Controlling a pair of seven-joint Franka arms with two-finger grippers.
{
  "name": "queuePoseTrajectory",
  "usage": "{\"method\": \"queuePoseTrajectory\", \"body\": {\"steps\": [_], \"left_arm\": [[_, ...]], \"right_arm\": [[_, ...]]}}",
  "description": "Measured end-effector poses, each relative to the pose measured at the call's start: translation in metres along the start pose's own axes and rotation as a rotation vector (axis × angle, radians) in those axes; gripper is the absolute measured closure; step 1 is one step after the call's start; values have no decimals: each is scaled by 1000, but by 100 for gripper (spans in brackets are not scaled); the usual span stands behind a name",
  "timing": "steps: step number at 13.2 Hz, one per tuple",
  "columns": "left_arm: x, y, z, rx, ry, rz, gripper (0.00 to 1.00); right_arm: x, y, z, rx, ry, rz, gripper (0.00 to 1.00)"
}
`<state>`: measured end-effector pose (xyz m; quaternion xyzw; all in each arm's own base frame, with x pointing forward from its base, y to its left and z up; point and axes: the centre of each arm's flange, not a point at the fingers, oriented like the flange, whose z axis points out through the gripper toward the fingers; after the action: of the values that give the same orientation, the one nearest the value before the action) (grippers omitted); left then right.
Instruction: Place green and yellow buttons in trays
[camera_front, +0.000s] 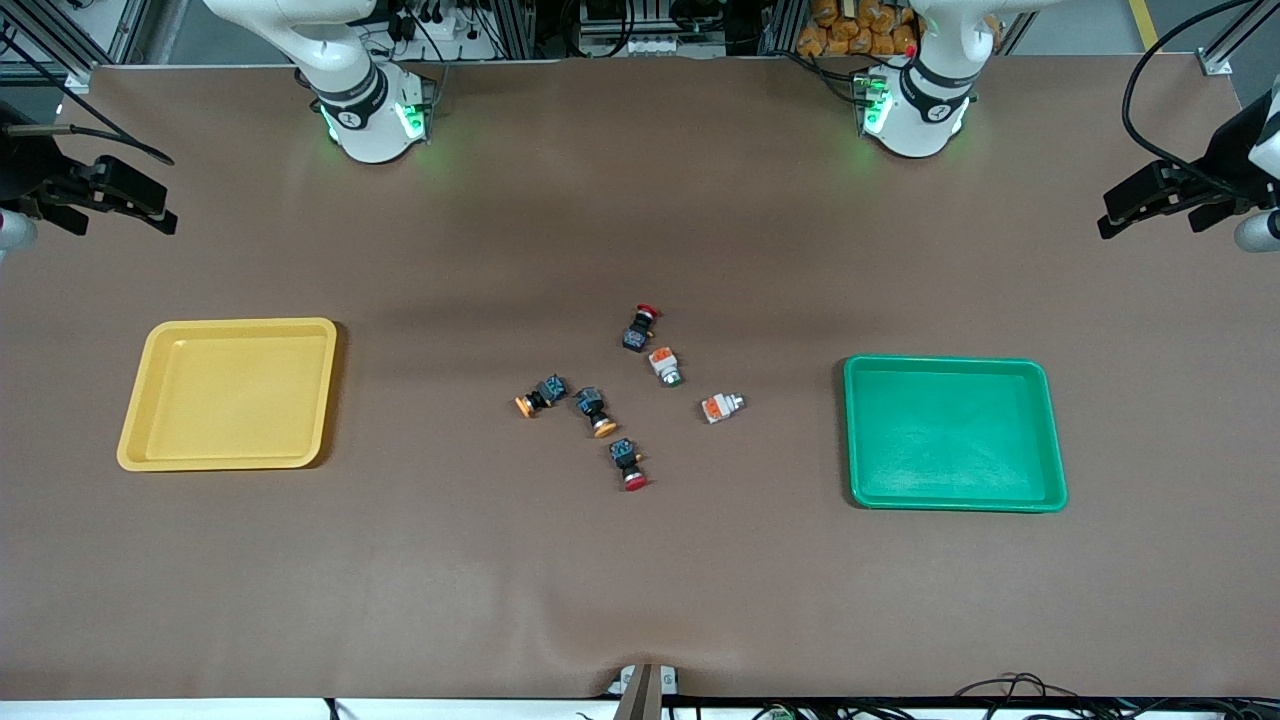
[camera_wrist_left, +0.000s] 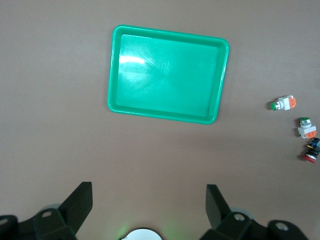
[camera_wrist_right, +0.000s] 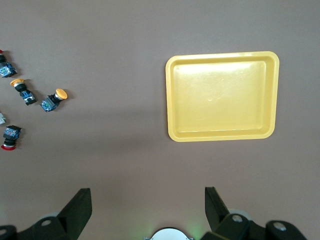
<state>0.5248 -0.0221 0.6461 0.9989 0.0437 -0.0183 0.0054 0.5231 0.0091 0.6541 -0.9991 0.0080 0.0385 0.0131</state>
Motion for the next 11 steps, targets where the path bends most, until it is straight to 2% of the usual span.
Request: {"method": "queuePoseTrajectory", "body": {"steps": [4, 11], "left_arm": [[7, 4, 13, 3, -31, -35, 0], [73, 58, 108, -24, -36, -81, 0]], "right_arm": [[0, 0, 0, 0, -1, 0, 0], [-1, 0, 1, 0, -10, 1, 0]]}}
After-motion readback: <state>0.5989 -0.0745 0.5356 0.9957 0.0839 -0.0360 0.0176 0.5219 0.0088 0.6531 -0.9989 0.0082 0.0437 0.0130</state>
